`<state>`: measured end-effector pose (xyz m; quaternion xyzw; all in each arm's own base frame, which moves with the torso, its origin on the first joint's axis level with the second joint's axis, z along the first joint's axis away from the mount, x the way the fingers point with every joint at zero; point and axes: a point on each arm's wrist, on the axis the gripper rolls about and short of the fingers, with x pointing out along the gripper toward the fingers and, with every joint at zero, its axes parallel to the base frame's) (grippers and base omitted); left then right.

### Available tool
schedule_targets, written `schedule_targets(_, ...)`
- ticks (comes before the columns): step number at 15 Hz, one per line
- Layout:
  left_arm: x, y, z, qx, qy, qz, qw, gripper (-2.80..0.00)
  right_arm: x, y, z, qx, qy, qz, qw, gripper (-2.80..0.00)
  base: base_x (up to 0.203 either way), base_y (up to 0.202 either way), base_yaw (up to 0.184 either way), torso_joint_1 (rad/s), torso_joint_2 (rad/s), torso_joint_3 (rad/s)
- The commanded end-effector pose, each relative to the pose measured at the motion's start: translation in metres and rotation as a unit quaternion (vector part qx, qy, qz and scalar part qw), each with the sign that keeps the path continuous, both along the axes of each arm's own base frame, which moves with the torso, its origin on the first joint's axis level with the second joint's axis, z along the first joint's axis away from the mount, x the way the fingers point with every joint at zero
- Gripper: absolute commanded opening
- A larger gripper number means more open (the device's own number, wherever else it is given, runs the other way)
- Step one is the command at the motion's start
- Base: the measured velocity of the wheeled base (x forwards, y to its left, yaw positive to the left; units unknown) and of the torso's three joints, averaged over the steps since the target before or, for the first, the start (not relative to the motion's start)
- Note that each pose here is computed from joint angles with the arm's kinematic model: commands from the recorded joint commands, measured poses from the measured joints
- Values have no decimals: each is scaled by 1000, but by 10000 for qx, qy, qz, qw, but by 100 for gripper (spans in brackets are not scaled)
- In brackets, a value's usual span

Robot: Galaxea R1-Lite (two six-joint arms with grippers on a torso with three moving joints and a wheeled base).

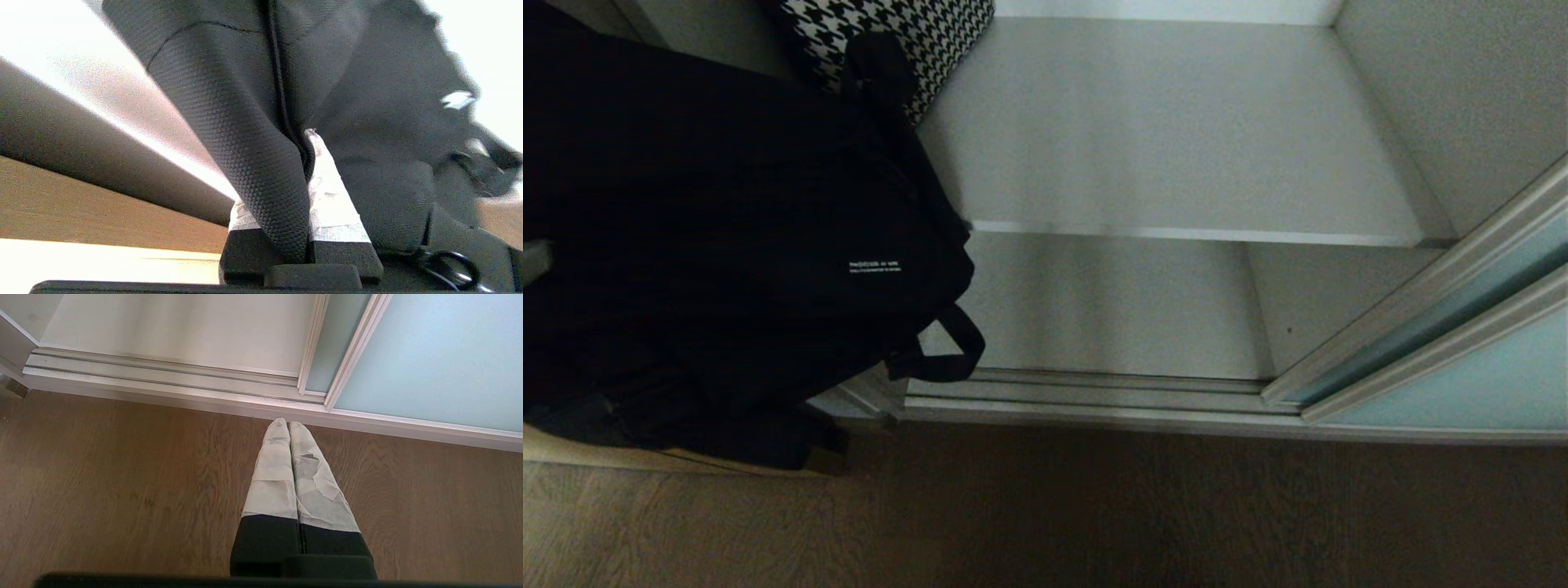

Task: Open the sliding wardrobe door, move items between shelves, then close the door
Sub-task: Place the bag on the lower shelf

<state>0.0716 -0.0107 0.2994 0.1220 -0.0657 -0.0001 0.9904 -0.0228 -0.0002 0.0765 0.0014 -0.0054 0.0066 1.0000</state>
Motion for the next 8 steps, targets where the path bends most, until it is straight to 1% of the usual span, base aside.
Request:
schedule_targets(1, -34, 5, 15, 28, -403, -417, 9983, -280, 0, 0, 0, -2, -8, 3, 10000, -280, 0, 0, 0, 0, 0, 0)
schedule_targets(2, -47, 7, 16, 72, -340, -627, 9974, -280, 0, 0, 0, 0, -15, 3, 10000, -280, 0, 0, 0, 0, 0, 0)
schedule_targets(4, -68, 9, 11, 156, -39, -1049, 9944, -280, 0, 0, 0, 2, -13, 3, 10000, -280, 0, 0, 0, 0, 0, 0)
schedule_targets(6, -79, 11, -1, 177, 264, -1262, 9915, -280, 0, 0, 0, 2, -15, 3, 10000, -280, 0, 0, 0, 0, 0, 0)
schedule_targets(8, -84, 10, -19, 179, 718, -1682, 9830, -280, 0, 0, 0, 2, -15, 3, 10000, -280, 0, 0, 0, 0, 0, 0)
